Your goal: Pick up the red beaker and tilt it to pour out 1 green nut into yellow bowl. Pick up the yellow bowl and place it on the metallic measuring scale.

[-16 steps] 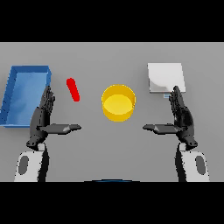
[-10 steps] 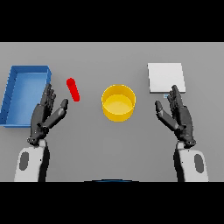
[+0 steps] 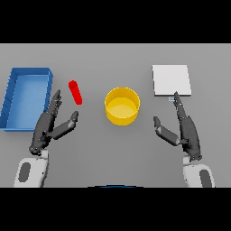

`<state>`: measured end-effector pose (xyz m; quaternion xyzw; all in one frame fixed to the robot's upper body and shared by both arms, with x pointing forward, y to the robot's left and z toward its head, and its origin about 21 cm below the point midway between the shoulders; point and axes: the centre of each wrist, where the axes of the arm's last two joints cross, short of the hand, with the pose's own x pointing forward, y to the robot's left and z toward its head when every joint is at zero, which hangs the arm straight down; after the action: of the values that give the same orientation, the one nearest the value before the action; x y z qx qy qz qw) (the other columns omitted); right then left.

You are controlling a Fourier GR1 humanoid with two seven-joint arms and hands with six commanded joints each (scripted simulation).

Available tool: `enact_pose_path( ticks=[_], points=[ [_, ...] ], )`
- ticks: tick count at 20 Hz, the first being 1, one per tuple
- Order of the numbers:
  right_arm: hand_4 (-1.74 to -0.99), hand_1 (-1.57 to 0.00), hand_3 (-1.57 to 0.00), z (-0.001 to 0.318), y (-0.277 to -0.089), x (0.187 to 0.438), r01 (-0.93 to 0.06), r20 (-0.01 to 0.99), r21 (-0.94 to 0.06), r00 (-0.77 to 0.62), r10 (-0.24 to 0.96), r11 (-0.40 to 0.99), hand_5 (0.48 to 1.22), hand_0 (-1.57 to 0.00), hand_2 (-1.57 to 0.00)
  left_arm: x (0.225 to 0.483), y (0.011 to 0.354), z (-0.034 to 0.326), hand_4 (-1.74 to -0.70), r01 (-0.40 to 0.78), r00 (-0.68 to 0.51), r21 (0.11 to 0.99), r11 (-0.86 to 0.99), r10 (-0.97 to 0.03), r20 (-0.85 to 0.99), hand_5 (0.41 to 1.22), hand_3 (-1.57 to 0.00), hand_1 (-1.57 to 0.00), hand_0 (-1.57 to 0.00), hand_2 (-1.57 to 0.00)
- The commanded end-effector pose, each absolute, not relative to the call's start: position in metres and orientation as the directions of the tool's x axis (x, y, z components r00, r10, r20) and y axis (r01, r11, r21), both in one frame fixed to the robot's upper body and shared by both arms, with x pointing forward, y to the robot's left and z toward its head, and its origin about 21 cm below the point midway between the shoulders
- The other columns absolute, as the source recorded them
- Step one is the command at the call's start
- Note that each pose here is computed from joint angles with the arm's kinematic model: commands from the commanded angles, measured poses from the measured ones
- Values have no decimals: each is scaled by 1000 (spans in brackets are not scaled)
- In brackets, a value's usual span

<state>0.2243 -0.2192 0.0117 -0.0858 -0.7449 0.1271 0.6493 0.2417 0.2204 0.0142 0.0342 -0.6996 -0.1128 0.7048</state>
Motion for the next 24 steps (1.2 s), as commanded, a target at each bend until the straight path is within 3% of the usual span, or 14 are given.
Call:
enact_pose_path(
  ticks=[1, 4, 8, 15, 24],
  points=[
    [-1265, 1, 1, 11, -216, 224, -52, 952, -276, -148, 266, 960, 680, 1, 1, 250, 219, 13, -1276, 117, 6, 201, 973, -203, 979, 691, 1, 1, 1, 1],
    [-1286, 1, 1, 12, -220, 226, -56, 956, -257, -161, 246, 965, 676, 1, 1, 269, 215, 6, -1356, 133, 14, 186, 974, -190, 982, 724, 1, 1, 1, 1],
    [-1312, 1, 1, 11, -220, 226, -46, 957, -251, -163, 241, 967, 681, 1, 1, 292, 211, 0, -1382, 142, 33, 199, 970, -205, 978, 739, 1, 1, 1, 1],
    [-1338, 1, 1, 11, -224, 222, -43, 963, -242, -137, 234, 969, 688, 1, 1, 324, 210, -20, -1333, 133, 91, 190, 973, -203, 975, 714, 1, 1, 1, 1],
    [-1320, 1, 1, 11, -224, 228, -37, 965, -229, -136, 223, 973, 683, 1, 1, 359, 200, -12, -1318, 150, 78, 208, 967, -221, 972, 708, 1, 1, 1, 1]
  ],
)
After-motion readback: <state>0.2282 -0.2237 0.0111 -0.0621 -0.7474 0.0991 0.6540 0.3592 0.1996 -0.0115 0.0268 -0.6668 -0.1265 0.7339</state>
